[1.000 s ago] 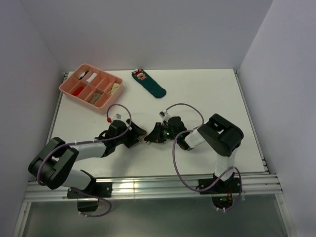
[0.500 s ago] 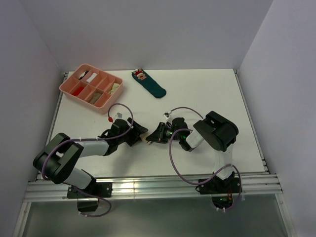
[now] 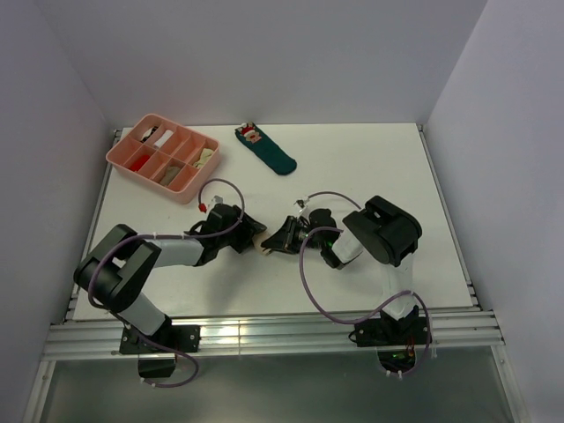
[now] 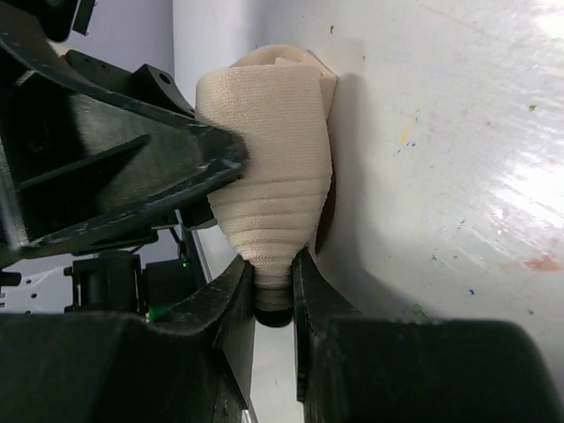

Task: Roll the socks
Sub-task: Pick up the sock at the center of the board, then place the sock in the storage box.

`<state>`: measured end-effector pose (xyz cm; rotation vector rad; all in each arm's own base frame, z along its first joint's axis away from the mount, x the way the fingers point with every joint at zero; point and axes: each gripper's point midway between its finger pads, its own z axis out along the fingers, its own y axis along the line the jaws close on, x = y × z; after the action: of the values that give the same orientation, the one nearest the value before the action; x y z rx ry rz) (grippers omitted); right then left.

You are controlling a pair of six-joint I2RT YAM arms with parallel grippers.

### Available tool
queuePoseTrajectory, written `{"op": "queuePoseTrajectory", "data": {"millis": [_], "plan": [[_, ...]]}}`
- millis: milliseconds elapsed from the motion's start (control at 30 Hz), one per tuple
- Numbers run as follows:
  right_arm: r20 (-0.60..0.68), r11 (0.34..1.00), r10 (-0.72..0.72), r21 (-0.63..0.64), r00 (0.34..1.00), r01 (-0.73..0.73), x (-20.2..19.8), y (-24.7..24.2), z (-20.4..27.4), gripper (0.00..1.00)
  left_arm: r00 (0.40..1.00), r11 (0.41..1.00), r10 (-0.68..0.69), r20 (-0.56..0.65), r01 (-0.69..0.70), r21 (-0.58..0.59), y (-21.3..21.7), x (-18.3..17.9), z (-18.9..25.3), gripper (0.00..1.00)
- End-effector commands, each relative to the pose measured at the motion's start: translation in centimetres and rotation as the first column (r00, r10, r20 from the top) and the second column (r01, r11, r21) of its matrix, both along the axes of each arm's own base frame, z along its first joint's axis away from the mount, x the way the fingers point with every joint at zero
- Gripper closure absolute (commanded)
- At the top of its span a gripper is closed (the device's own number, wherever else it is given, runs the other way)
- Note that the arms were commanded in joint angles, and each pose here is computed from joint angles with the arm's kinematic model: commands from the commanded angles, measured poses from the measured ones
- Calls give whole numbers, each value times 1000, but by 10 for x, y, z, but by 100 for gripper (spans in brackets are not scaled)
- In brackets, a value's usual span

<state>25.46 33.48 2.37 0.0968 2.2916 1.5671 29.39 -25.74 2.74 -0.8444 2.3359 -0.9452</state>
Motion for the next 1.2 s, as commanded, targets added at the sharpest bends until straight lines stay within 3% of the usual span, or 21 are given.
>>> {"op": "queuePoseTrajectory", "data": {"millis": [0,67,200,300,367,600,767,833,867,967,1100,1167], "plan": [[-152,992,59,-101,987,-75,-33,-6,-41,95,951,961,40,-307,47,273,47,-65,-89,41],[-140,991,64,-105,988,-79,-32,-6,-38,80,943,955,42,-331,59,290,47,-67,-95,47],[-96,987,68,-142,993,-81,-28,-8,-33,60,941,946,35,-336,77,314,45,-63,-97,84],[-24,978,82,-190,996,-85,-24,-13,-23,49,944,930,31,-329,93,356,48,-60,-91,95],[17,970,66,-235,998,-60,-19,-18,-12,47,954,917,27,-299,95,387,51,-52,-84,99],[262,923,49,-381,964,57,-1,-53,56,38,997,877,-58,-50,75,475,40,11,4,100],[382,878,-34,-429,923,211,7,-95,98,35,972,797,-192,132,76,600,44,53,78,100],[451,867,-53,-421,891,265,7,-108,125,32,954,781,-219,204,46,623,49,76,114,100],[483,848,-84,-424,871,317,11,-118,134,29,938,746,-258,232,41,665,54,86,136,100],[585,810,-143,-394,798,434,14,-142,175,17,905,705,-316,284,24,708,73,108,171,100],[685,720,-257,-335,681,608,17,-182,226,0,890,652,-317,327,-46,757,124,142,198,100],[713,686,-285,-315,640,656,16,-194,244,0,870,618,-355,342,-56,784,139,152,205,100]]}}
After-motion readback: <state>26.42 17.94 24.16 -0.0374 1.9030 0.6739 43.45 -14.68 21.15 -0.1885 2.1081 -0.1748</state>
